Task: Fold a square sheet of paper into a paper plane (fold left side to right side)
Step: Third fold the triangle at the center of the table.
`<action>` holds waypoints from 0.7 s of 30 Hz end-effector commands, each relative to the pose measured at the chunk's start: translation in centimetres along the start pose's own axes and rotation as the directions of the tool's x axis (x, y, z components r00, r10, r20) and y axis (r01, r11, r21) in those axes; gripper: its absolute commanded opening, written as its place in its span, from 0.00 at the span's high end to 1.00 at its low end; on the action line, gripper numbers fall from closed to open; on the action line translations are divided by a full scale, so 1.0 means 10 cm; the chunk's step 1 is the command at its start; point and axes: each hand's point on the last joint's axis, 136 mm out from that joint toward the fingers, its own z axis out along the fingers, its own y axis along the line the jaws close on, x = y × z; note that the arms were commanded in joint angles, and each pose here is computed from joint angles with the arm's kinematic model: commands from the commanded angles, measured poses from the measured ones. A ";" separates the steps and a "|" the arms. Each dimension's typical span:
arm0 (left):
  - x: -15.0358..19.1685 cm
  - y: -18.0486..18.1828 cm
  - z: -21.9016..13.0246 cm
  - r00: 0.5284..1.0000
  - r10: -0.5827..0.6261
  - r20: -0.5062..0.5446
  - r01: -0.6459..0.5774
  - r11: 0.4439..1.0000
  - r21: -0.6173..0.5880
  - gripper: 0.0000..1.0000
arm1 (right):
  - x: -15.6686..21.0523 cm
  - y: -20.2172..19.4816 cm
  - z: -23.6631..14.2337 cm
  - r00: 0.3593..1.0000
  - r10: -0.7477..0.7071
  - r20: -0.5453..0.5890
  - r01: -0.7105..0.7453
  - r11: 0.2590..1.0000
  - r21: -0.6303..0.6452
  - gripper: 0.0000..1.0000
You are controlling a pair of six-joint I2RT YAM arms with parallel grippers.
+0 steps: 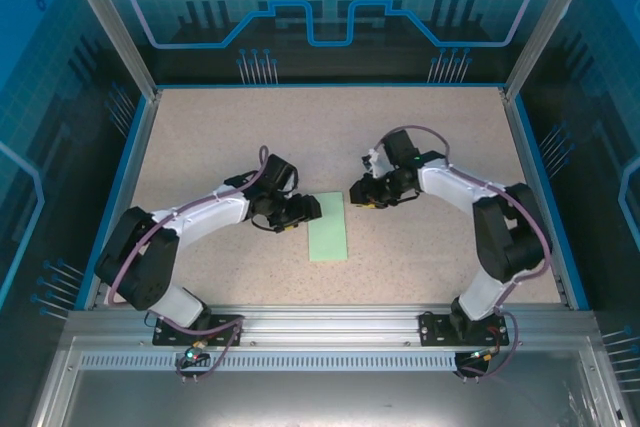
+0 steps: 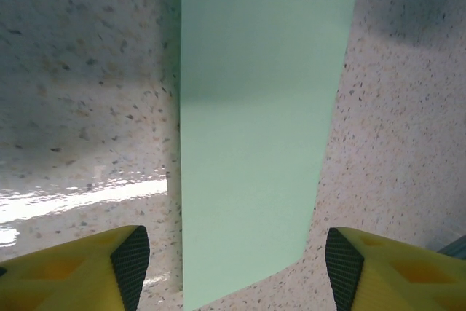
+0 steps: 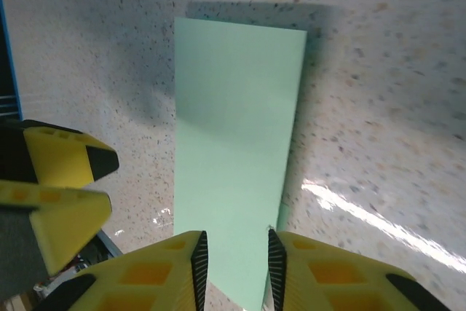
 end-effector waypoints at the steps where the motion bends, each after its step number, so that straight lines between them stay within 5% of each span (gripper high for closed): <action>1: 0.02 -0.06 0.11 0.999 -0.029 -0.035 0.031 0.998 0.058 0.32 | -0.14 0.10 0.12 0.999 -0.047 0.015 0.046 0.999 0.009 0.69; 11: 0.10 0.09 0.36 0.994 -0.059 -0.090 0.063 0.997 0.045 0.33 | -0.06 0.14 0.12 0.995 -0.099 0.017 0.099 0.995 0.017 0.66; 21: 0.18 0.10 0.43 0.990 -0.058 -0.132 0.066 0.996 0.061 0.47 | -0.01 0.18 -0.09 0.979 -0.167 0.117 0.165 0.986 0.031 0.63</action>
